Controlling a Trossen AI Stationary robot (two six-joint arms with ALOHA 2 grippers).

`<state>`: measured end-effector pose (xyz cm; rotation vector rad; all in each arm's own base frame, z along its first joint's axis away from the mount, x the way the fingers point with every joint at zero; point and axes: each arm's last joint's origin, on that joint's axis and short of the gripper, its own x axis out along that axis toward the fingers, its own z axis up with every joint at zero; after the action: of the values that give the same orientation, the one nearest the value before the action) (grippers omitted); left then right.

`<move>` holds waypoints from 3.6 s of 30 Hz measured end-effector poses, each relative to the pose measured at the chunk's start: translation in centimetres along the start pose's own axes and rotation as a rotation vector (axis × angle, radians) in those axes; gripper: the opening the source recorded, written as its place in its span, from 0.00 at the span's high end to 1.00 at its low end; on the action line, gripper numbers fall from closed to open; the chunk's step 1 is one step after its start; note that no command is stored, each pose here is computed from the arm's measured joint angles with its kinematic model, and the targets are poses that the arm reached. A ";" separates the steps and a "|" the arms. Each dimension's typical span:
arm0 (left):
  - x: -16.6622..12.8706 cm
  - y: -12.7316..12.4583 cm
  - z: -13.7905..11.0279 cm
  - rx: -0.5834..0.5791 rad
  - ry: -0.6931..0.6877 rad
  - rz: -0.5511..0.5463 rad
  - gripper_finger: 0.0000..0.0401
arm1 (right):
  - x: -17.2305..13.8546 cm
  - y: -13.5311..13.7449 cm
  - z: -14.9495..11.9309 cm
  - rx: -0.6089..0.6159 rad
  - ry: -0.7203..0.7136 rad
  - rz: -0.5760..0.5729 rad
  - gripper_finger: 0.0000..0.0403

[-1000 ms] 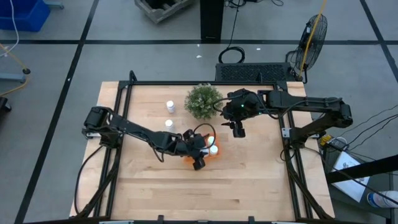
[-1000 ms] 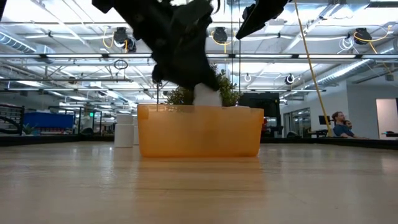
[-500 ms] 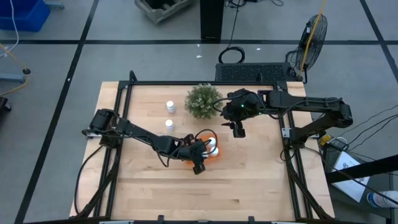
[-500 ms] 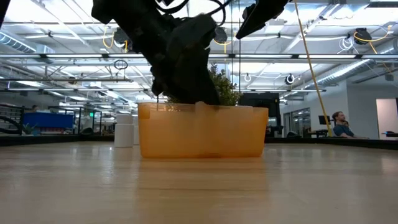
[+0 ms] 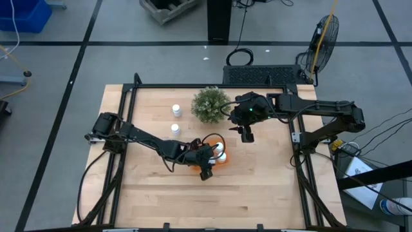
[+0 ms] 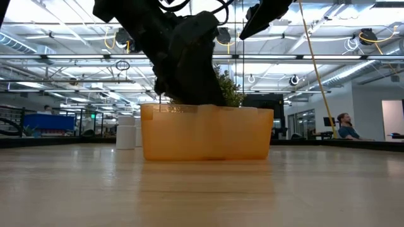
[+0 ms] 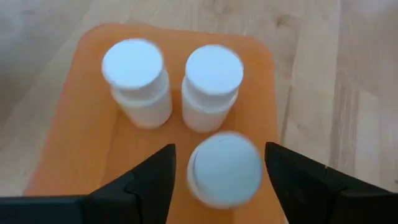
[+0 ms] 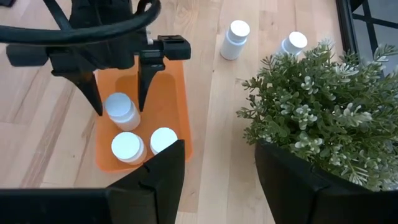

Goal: Pick and place pill bottles into a basket
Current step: Put the bottom right white pill bottle into the orange bin, then put the bottom white pill bottle into the orange bin

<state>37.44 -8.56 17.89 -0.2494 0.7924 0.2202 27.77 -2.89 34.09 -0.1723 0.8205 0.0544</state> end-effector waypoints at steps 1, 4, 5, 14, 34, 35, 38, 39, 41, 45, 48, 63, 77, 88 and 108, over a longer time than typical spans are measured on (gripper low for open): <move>-0.5 0.1 0.1 0.005 0.004 0.004 0.39 | 0.0 0.0 0.0 0.000 0.001 0.000 0.54; -2.2 0.3 1.2 0.031 -0.053 0.019 0.42 | 0.0 0.0 0.0 -0.001 0.003 0.001 0.54; -3.0 0.5 1.5 0.048 -0.062 0.036 0.43 | 0.0 0.0 0.0 -0.002 0.005 0.002 0.54; -9.4 4.3 2.6 0.090 0.007 0.223 0.53 | 0.0 0.0 -0.1 -0.002 0.014 0.004 0.54; -11.8 15.1 -4.7 -0.046 0.074 0.318 0.26 | 0.0 -0.2 -0.5 -0.027 0.049 0.006 0.54; -11.8 15.2 -4.9 -0.038 0.081 0.317 0.25 | 0.0 -0.3 -0.5 -0.026 0.046 0.001 0.54; -11.6 15.4 -5.1 -0.014 0.099 0.327 0.20 | -0.1 -0.5 -0.6 -0.022 0.048 -0.001 0.54; -11.6 15.4 -5.1 -0.005 0.101 0.328 0.20 | -0.1 -0.5 -0.6 -0.021 0.043 -0.004 0.54; -11.3 15.6 -4.9 0.010 0.104 0.327 0.18 | -0.1 -0.5 -0.6 -0.022 0.046 -0.003 0.54; -11.0 15.9 -5.0 0.013 0.118 0.338 0.18 | -0.1 -0.5 -0.6 -0.023 0.045 -0.002 0.54; -11.0 16.0 -5.0 0.025 0.122 0.340 0.19 | -0.1 -0.5 -0.6 -0.023 0.045 -0.002 0.54; -9.8 16.4 -6.6 -0.028 0.097 0.270 0.20 | -0.1 -0.5 -0.6 -0.026 0.045 0.000 0.54; -9.1 16.6 -7.5 -0.046 0.033 0.264 0.24 | -0.1 -0.4 -0.5 -0.023 0.038 0.024 0.54; -8.0 16.6 -7.6 -0.033 0.045 0.271 0.30 | -0.1 -0.4 -0.4 -0.023 0.024 0.019 0.54; -9.9 15.7 -4.8 -0.094 0.019 0.225 0.59 | -0.1 -0.5 -0.5 -0.022 0.029 0.017 0.59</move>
<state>23.00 3.90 19.63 -0.2514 0.8296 0.4683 27.46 -3.42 33.88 -0.1876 0.8501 0.0768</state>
